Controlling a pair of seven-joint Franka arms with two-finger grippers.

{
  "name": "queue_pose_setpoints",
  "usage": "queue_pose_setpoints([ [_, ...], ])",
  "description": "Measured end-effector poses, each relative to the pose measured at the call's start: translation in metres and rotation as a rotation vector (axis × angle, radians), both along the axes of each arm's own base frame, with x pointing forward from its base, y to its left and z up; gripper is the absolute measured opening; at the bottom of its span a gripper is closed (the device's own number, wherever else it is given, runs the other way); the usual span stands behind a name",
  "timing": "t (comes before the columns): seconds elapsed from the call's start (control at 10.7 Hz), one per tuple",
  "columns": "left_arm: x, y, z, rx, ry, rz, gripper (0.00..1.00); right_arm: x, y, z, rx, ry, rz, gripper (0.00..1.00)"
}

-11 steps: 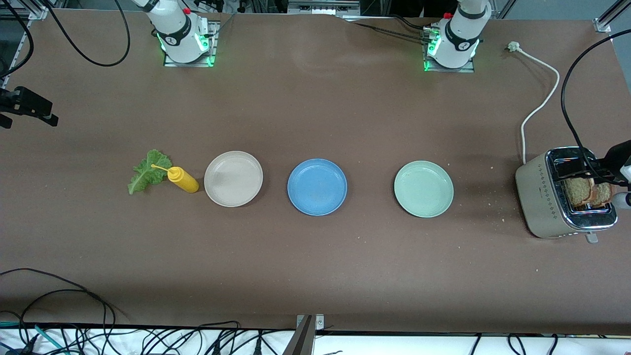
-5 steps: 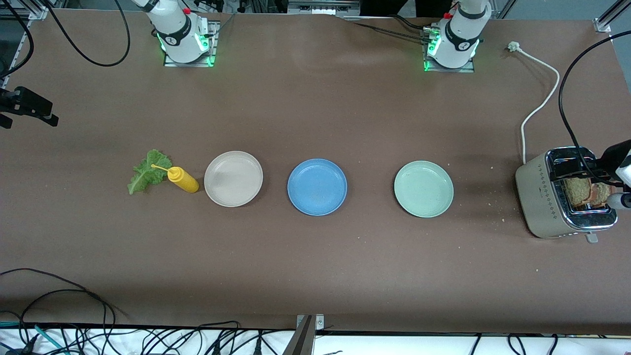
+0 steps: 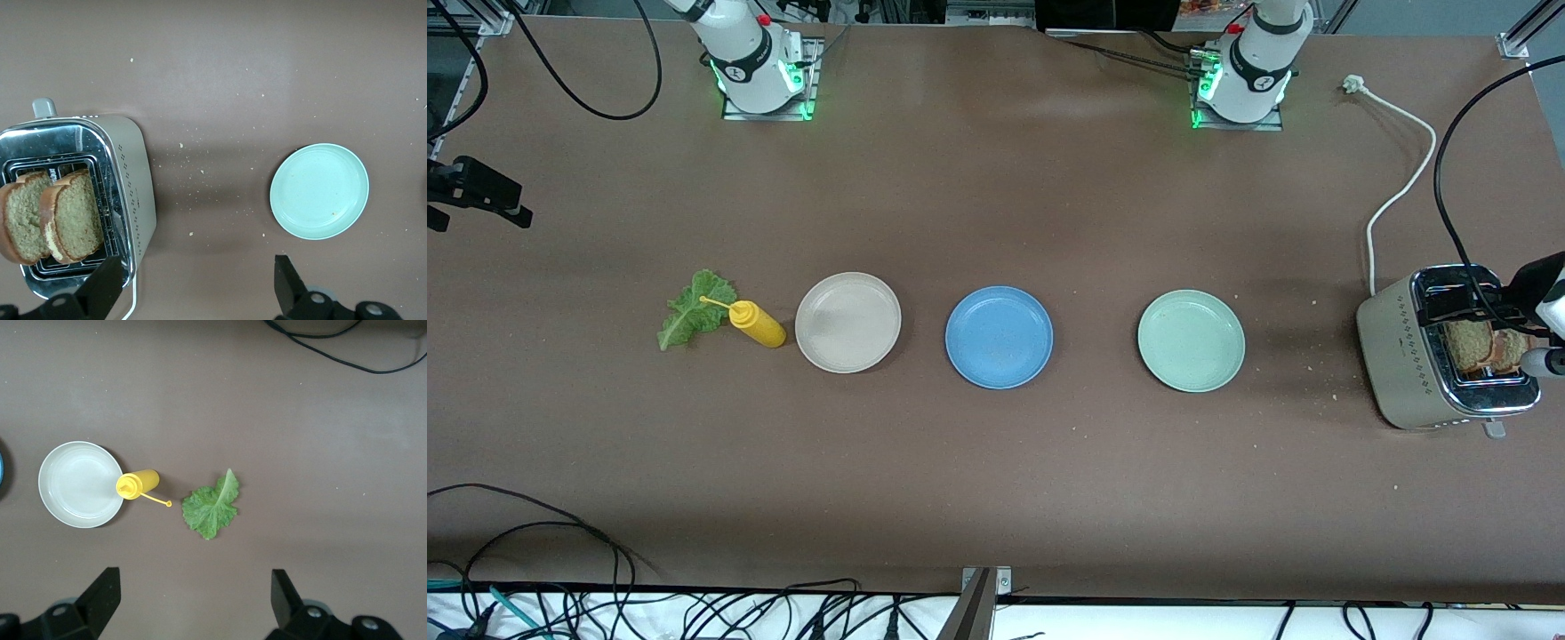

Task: Make sandwich in blue plate with both arms
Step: 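Grasp the outer toasted bread slice with the left gripper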

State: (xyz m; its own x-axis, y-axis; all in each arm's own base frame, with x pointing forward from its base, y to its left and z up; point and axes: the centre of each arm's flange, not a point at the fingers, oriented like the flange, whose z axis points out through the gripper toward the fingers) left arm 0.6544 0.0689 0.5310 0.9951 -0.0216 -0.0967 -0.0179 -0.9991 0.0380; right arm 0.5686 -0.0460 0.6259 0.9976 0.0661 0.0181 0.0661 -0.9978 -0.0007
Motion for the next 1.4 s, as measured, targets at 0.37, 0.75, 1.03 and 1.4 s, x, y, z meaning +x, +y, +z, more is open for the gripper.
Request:
queue_pose_setpoints([
  [0.37, -0.001, 0.008, -0.001, 0.0, 0.005, 0.012, 0.98, 0.0, 0.0, 0.0, 0.0, 0.0, 0.0, 1.0],
  [0.75, -0.008, 0.06, -0.005, 0.002, 0.011, 0.089, 0.96, 0.0, 0.0, 0.0, 0.0, 0.0, -0.001, 1.0],
  [1.03, -0.002, 0.11, -0.037, 0.012, 0.001, 0.14, 0.96, 0.0, -0.001, 0.0, 0.0, 0.0, -0.002, 1.0],
  [1.4, 0.008, 0.142, -0.1, 0.03, 0.047, 0.157, 0.92, 0.0, -0.001, 0.0, 0.0, 0.0, -0.002, 1.0],
])
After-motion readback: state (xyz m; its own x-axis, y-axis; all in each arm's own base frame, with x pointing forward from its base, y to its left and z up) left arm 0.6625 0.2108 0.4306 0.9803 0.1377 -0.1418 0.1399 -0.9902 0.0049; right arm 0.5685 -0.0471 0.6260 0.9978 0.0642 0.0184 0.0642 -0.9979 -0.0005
